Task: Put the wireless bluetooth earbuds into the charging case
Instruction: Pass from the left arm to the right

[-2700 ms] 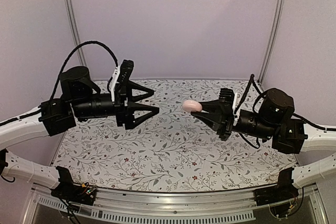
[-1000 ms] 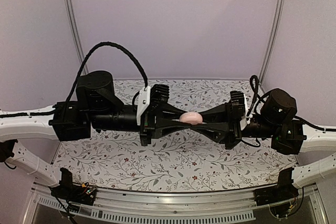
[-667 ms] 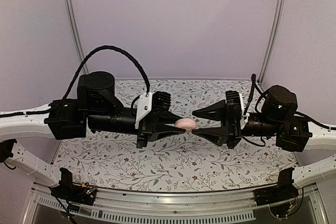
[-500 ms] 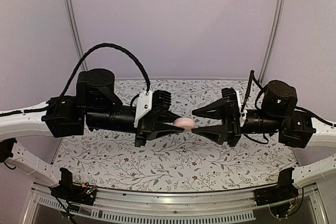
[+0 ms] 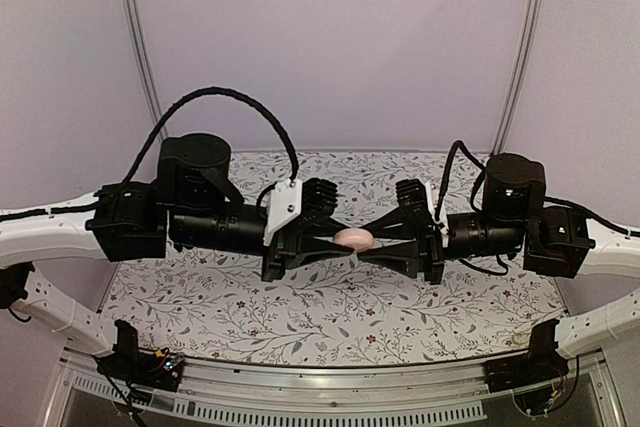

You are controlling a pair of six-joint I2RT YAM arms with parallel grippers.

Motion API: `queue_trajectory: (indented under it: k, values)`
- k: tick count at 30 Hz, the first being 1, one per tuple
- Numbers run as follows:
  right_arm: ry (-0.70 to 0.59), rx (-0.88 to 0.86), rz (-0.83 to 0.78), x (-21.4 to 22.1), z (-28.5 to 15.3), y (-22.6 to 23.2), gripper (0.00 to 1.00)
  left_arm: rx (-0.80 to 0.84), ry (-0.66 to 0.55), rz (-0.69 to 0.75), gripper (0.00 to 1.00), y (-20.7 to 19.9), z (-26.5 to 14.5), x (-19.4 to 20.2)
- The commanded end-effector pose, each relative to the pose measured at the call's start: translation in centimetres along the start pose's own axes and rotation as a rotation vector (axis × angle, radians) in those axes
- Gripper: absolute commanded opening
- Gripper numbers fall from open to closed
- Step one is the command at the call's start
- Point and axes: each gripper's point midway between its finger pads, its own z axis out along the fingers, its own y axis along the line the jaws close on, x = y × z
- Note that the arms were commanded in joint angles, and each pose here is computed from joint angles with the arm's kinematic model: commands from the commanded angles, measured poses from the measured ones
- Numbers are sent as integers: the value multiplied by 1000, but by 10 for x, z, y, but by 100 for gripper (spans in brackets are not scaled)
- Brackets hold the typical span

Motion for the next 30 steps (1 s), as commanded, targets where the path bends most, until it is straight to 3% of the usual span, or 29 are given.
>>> queue_trajectory:
  k: [1, 7, 16, 19, 21, 22, 30]
  values:
    - [-24, -7, -11, -10, -1, 0, 34, 3, 1, 9, 0, -1, 3, -5]
    - [-28, -15, -12, -11, -1, 1, 31, 4, 13, 5, 0, -1, 6, -2]
    - [-20, -18, -8, -6, 1, 2, 10, -15, 19, 4, 0, 2, 5, 0]
    - [-25, -17, -9, -6, 0, 2, 6, -31, 20, -5, 12, 5, 4, 2]
    - [-26, -14, -6, -5, 0, 2, 4, -45, 20, -12, 32, 7, 3, 3]
    - [-26, -11, -5, -5, -1, 2, 4, -51, 17, -16, 37, 8, 2, 2]
    - [-21, -22, -4, -2, -1, 4, 0, -70, -16, -30, 43, 15, -4, -6]
